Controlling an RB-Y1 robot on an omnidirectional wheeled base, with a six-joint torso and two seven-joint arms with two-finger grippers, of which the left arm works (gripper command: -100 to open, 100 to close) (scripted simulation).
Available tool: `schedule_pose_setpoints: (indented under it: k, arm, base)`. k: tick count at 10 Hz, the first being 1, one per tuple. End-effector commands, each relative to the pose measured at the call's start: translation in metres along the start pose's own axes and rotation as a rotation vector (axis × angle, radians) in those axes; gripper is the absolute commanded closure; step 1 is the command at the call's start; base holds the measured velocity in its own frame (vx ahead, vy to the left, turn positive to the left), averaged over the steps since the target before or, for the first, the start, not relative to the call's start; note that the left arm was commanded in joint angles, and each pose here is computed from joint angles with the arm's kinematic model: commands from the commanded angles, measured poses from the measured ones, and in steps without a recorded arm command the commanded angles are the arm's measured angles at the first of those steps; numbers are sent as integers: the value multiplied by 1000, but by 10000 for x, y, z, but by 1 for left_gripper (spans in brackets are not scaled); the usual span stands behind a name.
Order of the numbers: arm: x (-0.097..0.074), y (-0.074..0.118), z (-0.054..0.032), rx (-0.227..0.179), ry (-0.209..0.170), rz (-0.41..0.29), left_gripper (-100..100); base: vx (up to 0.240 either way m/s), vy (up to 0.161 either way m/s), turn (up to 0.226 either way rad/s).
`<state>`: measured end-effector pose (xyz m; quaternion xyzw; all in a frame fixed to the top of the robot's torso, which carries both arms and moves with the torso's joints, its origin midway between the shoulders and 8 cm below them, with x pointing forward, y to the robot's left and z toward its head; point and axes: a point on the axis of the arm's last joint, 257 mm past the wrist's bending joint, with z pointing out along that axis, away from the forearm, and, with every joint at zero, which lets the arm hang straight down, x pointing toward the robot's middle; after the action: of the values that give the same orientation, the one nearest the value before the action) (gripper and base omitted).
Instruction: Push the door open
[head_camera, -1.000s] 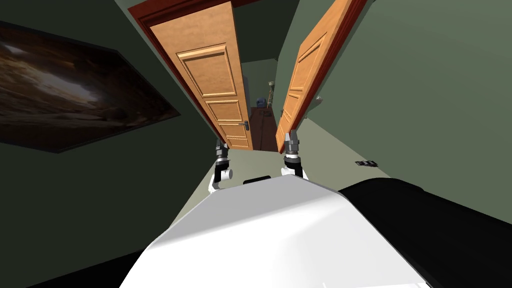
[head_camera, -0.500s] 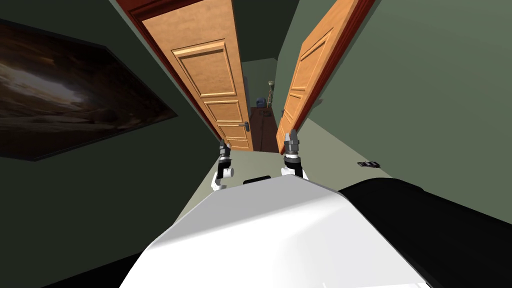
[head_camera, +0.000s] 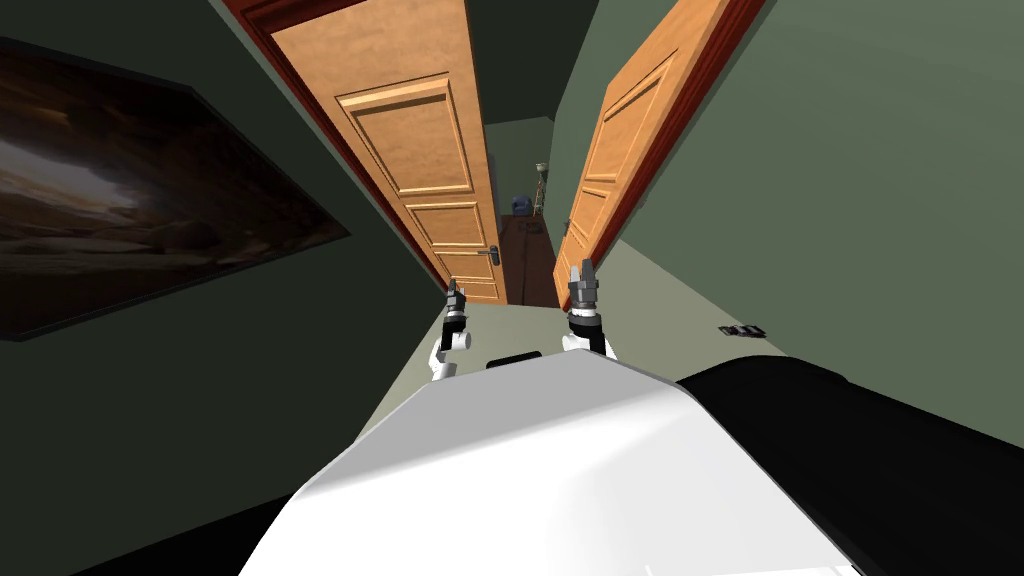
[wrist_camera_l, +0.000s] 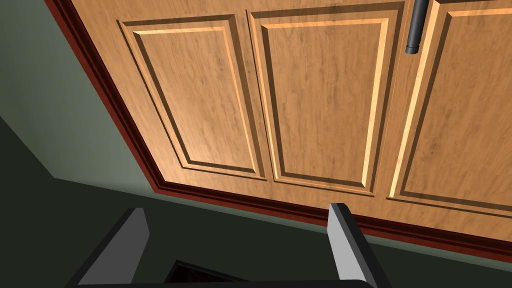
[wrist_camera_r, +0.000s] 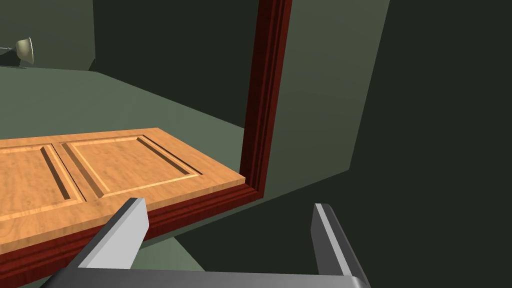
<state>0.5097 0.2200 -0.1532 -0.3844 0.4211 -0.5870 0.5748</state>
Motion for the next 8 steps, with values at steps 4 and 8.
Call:
schedule_pose_setpoints:
  k: [4, 8]
  arm:
    - [92, 296, 123, -50, 23, -2, -100]
    - [201, 541, 217, -94, 43, -4, -100]
  base:
    - [100, 29, -16]
    - [94, 31, -14]
